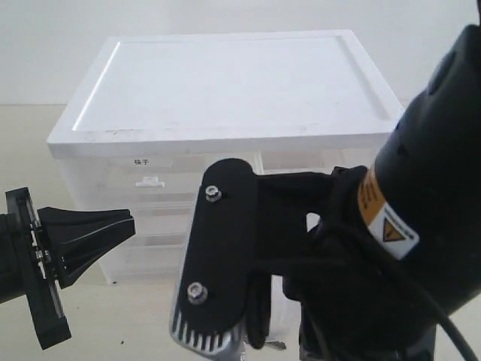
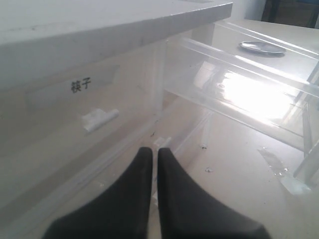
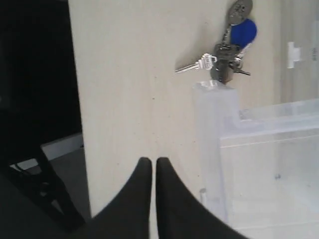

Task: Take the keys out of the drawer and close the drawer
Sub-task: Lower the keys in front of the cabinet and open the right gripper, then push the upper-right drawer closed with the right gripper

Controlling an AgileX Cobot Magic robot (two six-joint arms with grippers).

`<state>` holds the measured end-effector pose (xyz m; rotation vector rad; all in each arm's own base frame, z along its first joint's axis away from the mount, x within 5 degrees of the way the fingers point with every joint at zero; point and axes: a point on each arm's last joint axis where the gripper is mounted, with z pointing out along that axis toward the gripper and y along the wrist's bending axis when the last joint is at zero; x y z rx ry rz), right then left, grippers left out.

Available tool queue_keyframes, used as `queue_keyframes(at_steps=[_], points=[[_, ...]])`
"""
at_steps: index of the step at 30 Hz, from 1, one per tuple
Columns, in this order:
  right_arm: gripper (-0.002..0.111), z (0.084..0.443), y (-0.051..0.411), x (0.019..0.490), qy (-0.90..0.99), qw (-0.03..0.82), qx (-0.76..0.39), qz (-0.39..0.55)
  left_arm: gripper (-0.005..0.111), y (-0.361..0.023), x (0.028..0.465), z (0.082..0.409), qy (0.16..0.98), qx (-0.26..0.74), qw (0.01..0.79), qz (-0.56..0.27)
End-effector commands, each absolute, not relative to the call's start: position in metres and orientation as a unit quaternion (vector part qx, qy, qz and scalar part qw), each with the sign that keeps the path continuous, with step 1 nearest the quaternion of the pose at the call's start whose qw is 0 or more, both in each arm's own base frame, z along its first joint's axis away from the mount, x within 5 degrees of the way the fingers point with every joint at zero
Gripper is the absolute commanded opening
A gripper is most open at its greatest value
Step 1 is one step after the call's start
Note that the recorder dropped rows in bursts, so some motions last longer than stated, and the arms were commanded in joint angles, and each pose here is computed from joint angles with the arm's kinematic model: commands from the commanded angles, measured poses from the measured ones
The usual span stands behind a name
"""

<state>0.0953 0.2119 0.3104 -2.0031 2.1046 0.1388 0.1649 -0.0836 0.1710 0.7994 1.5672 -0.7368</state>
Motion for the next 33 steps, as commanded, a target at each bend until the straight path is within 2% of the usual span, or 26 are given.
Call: queue_keyframes(at_steps=[1,4,9,14,22,27,33], points=[[0.0,0.296,0.198,0.112,0.728,0.149,-0.667,-0.061,0.005,-0.084,0.166,0.172,0.668,0.338,0.581,-0.32],[0.0,0.285,0.19,0.123,0.737,0.177,-0.639,-0.127,0.005,-0.084,0.166,0.172,0.668,0.337,0.582,-0.319],[0.0,0.292,0.194,0.127,0.729,0.225,-0.636,-0.119,0.005,-0.084,0.166,0.172,0.668,0.336,0.582,-0.319],[0.0,0.294,0.187,0.135,0.723,0.235,-0.624,-0.182,0.005,-0.084,0.166,0.172,0.668,0.336,0.582,-0.319],[0.0,0.302,0.185,0.144,0.699,0.273,-0.619,-0.231,0.005,-0.084,0.166,0.172,0.668,0.336,0.582,-0.319],[0.0,0.304,0.189,0.154,0.7,0.314,-0.606,-0.209,0.005,-0.084,0.166,0.172,0.668,0.336,0.582,-0.319],[0.0,0.301,0.18,0.175,0.717,0.317,-0.58,-0.221,0.005,-0.084,0.166,0.172,0.668,0.337,0.582,-0.319]])
